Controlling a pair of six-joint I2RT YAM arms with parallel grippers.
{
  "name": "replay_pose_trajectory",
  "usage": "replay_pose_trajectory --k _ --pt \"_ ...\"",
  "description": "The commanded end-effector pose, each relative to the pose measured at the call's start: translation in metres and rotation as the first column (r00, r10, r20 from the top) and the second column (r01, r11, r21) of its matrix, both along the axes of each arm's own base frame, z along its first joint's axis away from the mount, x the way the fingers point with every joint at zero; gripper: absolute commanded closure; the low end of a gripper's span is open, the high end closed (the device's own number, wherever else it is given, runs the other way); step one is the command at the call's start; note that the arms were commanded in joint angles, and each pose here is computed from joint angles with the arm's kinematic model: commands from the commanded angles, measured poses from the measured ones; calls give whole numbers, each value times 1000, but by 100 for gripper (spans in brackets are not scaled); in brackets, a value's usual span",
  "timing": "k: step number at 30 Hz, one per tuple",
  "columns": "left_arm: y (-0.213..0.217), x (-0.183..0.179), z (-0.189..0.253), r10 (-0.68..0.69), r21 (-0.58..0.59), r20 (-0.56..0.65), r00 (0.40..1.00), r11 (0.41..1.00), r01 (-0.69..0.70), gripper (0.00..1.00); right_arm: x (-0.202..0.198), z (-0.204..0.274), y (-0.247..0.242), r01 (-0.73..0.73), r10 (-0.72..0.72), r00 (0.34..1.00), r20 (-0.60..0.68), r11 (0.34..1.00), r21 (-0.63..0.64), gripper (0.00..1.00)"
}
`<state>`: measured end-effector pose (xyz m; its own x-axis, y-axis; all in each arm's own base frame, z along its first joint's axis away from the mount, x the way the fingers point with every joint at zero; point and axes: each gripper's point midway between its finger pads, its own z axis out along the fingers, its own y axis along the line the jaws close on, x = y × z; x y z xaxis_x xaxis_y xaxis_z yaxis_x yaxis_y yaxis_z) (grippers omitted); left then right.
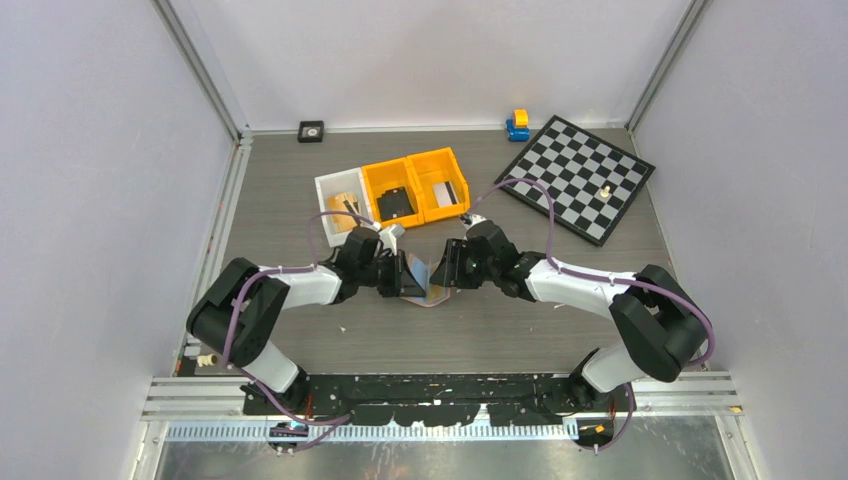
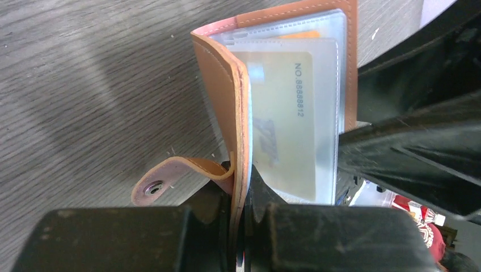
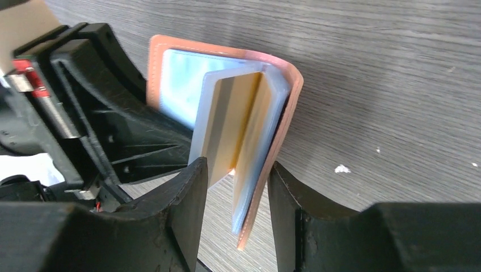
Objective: Take the credit cards out of the card holder
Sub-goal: Remove the credit card from the card holder.
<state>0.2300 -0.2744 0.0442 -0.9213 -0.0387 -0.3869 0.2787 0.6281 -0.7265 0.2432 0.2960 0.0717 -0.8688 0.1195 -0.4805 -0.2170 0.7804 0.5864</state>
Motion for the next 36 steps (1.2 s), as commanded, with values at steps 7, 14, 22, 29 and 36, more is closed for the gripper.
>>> replay_pose_trajectory --k 7,14,22,29,36 --pt "-16 3 18 -65 -75 30 997 995 67 100 6 9 17 -30 30 1000 11 998 50 59" --pt "-15 1 30 -60 -88 77 995 994 66 100 9 0 13 -18 18 1000 -11 1000 -5 78" --pt "-14 0 15 -58 -1 37 998 998 58 76 8 -11 12 -19 17 999 -52 999 -43 92" --pt "-4 3 23 -10 23 87 996 1000 8 31 16 -5 -11 60 -53 998 43 980 -192 100" --pt "3 9 27 35 -68 64 997 997 -31 17 19 10 -26 136 -45 976 212 889 -437 100"
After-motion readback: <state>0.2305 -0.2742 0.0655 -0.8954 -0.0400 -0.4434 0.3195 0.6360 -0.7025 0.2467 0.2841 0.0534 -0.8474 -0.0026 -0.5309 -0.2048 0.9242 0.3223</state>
